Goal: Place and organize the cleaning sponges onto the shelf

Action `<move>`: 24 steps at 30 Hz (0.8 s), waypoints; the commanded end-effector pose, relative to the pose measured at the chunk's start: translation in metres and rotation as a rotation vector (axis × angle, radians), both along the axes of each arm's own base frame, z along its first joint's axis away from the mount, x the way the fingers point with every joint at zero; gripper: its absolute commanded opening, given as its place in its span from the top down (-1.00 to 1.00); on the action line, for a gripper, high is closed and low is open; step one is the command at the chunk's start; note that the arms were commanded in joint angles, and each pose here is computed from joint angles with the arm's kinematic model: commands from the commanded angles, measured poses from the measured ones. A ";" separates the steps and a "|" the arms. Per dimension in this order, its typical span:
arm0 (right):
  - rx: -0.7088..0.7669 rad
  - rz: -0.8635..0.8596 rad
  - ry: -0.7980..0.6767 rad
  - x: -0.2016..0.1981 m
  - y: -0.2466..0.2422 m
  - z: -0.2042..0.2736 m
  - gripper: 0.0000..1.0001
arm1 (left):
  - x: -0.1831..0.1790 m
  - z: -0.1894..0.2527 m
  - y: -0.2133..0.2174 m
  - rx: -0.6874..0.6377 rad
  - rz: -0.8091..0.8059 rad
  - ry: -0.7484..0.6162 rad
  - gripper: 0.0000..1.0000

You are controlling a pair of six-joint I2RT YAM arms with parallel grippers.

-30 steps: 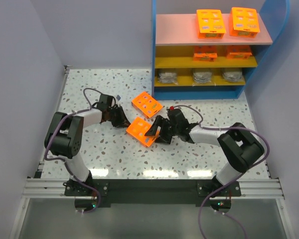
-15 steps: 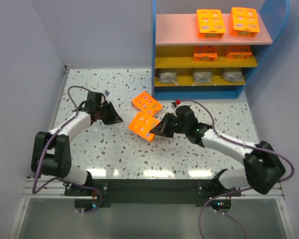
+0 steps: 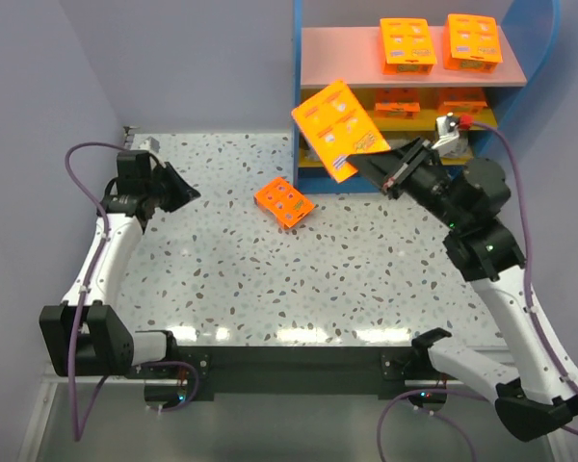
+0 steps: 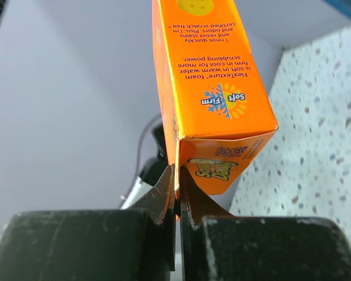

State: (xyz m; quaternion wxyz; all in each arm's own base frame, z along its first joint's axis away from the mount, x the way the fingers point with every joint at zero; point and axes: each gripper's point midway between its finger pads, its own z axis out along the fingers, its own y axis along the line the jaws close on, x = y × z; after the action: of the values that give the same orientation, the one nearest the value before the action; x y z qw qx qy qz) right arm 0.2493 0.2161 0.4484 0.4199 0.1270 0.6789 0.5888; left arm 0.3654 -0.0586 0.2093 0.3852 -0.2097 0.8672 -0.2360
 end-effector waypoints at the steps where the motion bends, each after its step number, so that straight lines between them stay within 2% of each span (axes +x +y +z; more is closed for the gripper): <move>1: 0.039 -0.129 -0.021 0.020 -0.020 0.034 1.00 | -0.016 -0.018 -0.006 -0.018 -0.033 0.062 0.65; 6: 0.182 -0.295 -0.078 0.070 -0.037 0.076 1.00 | -0.025 -0.013 -0.011 -0.034 -0.055 0.042 0.65; 7: 0.189 -0.337 -0.051 0.092 -0.036 0.070 1.00 | -0.026 -0.012 -0.012 -0.036 -0.055 0.041 0.65; 12: 0.273 -0.362 -0.055 0.141 -0.025 0.097 1.00 | -0.033 -0.008 -0.017 -0.055 -0.079 0.037 0.65; 13: 0.265 -0.372 -0.018 0.163 -0.019 0.084 1.00 | -0.033 -0.008 -0.017 -0.056 -0.080 0.039 0.65; 14: 0.290 -0.373 -0.035 0.166 -0.018 0.097 1.00 | -0.035 -0.006 -0.017 -0.055 -0.082 0.033 0.66; 16: 0.296 -0.403 -0.003 0.186 -0.016 0.088 1.00 | -0.037 -0.005 -0.017 -0.057 -0.082 0.029 0.66; 20: 0.338 -0.499 0.022 0.208 -0.027 0.085 1.00 | -0.043 -0.003 -0.018 -0.056 -0.084 0.026 0.66; 24: 0.348 -0.502 0.067 0.223 -0.022 0.074 1.00 | -0.045 -0.004 -0.017 -0.053 -0.081 0.028 0.66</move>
State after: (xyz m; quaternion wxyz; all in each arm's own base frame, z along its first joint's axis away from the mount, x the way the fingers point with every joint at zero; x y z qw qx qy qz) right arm 0.4734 0.2067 0.4742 0.4765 0.3686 0.5881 0.5396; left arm 0.3264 -0.0717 0.2013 0.3554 -0.1987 0.8745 -0.2636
